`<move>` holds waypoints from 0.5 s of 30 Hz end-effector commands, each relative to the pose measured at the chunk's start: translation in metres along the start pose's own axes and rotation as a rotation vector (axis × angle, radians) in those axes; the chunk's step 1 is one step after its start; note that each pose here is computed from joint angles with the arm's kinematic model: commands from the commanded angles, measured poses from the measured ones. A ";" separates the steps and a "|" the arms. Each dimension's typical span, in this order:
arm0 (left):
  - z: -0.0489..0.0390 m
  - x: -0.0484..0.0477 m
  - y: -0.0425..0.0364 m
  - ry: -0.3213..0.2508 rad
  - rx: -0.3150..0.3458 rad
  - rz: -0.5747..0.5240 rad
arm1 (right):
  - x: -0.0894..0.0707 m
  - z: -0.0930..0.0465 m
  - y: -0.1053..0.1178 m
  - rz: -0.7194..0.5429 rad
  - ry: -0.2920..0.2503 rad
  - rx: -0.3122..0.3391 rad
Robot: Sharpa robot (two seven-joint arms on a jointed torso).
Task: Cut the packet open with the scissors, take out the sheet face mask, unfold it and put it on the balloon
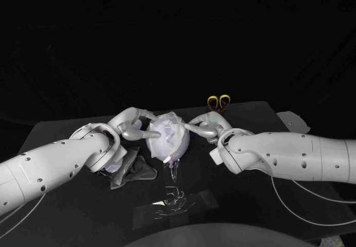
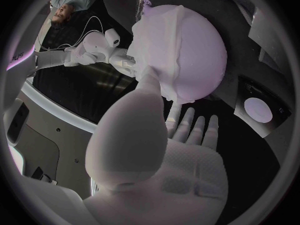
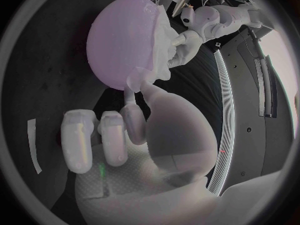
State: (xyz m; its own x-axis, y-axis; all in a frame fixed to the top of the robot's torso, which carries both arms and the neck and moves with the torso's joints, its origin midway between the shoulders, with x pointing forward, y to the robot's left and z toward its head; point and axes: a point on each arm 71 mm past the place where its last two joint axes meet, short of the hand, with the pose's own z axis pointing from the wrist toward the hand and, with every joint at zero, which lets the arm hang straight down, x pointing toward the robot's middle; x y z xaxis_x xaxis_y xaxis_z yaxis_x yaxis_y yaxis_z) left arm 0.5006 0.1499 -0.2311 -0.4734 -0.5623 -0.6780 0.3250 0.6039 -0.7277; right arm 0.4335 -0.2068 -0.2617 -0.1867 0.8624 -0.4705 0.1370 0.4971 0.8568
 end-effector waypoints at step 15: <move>0.0000 0.0033 0.0010 0.026 -0.013 -0.004 | 0.001 -0.001 0.001 -0.013 -0.009 -0.008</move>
State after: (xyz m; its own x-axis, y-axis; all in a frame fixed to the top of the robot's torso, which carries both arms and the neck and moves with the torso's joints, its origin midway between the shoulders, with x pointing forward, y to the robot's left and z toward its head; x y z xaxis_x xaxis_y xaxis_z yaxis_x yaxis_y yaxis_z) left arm 0.5009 0.1506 -0.2316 -0.4748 -0.5616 -0.6777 0.3205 0.6068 -0.7274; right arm 0.4327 -0.2075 -0.2637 -0.2017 0.8510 -0.4848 0.1591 0.5169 0.8411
